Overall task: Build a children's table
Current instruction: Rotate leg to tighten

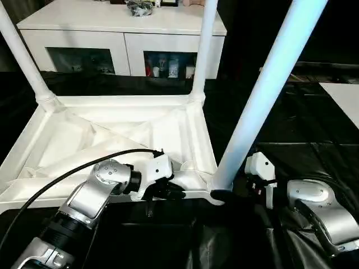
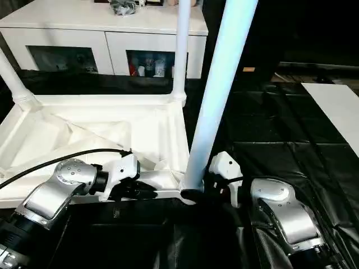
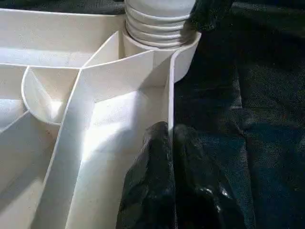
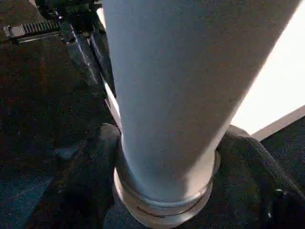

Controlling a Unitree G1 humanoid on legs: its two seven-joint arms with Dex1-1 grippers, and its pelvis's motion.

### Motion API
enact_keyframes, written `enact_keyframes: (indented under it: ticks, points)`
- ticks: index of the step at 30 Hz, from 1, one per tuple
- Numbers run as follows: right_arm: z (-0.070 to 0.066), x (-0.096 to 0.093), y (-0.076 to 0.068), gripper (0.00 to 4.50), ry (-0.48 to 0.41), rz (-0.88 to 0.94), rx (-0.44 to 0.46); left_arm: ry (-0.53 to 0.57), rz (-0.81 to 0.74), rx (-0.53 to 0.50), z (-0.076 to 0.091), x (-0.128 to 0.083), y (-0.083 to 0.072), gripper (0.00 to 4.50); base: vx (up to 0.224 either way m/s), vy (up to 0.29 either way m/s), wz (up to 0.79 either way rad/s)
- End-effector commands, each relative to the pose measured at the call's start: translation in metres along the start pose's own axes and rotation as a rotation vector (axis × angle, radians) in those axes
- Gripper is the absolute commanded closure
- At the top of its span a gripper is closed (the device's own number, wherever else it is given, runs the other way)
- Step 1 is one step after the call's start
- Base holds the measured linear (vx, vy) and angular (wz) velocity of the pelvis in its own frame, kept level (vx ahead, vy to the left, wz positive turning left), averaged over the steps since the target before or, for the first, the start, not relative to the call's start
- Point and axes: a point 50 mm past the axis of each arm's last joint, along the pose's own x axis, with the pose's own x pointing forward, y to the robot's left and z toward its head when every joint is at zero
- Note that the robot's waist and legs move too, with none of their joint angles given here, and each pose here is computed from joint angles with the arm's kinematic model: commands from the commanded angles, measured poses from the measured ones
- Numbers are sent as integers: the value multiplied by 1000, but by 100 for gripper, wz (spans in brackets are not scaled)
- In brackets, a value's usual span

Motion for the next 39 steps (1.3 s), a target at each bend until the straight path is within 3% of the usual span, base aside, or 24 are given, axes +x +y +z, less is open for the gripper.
enact_keyframes:
  ticks: [1, 10, 13, 14, 15, 16, 17, 20, 22, 23, 27, 28, 29, 30, 31, 34, 35, 39]
  points:
    - [1, -4, -1, 167, 1, 11, -2, 3, -9, 3, 1, -1, -2, 450, 0, 0, 0]
    - [-8, -5, 2, 181, 24, 15, 15, 8, 6, -10, -2, -2, -3, 450, 0, 0, 0]
    - [-20, 4, -16, 181, 54, -208, 63, -11, 124, -61, -3, 2, 7, 450, 0, 0, 0]
    - [-25, 13, -27, 182, 34, -381, 144, -46, 232, -111, 1, 8, 17, 450, 0, 0, 0]
    - [-25, 14, -28, 182, 32, -386, 148, -48, 235, -114, 1, 9, 17, 450, -55, 2, -10]
    - [-25, 24, -31, 183, 3, -473, 210, -90, 289, -168, 7, 16, 22, 450, -55, 2, -10]
    - [-25, 24, -31, 183, 3, -473, 210, -90, 289, -168, 7, 16, 22, 450, -55, 12, -11]
    - [-18, 59, -32, 183, -23, -597, 291, -86, 354, -210, 19, 36, 28, 450, 0, 0, 0]
    - [-16, 65, -32, 184, -24, -619, 304, -82, 364, -211, 22, 39, 29, 450, 0, 0, 0]
    - [-13, 83, -33, 184, -25, -707, 361, -79, 421, -217, 30, 50, 32, 450, 0, 0, 0]
    - [-11, 112, -27, 184, -13, -778, 497, -80, 502, -193, 46, 67, 37, 450, 0, 0, 0]
    - [-11, 112, -27, 184, -13, -778, 497, -80, 502, -193, 46, 67, 37, 450, 0, 0, 0]
    - [-6, 121, -21, 149, -28, -723, 497, -79, 520, -171, 49, 72, 38, 450, 0, 0, 0]
    - [6, 130, -13, 128, -82, -618, 422, -61, 545, -100, 53, 76, 39, 450, 0, 0, 0]
    - [11, 131, -11, 114, -103, -591, 405, -58, 546, -82, 54, 76, 40, 450, 0, 0, 0]
    - [15, 129, -12, 107, -118, -593, 364, -54, 545, -70, 53, 76, 39, 450, 0, 0, 0]
    - [16, 123, -18, 77, -127, -613, 328, -41, 528, -57, 50, 74, 38, 450, 0, 0, 0]
    - [20, 101, -29, 53, -162, -647, 276, -18, 509, -54, 41, 66, 38, 450, 0, 0, 0]
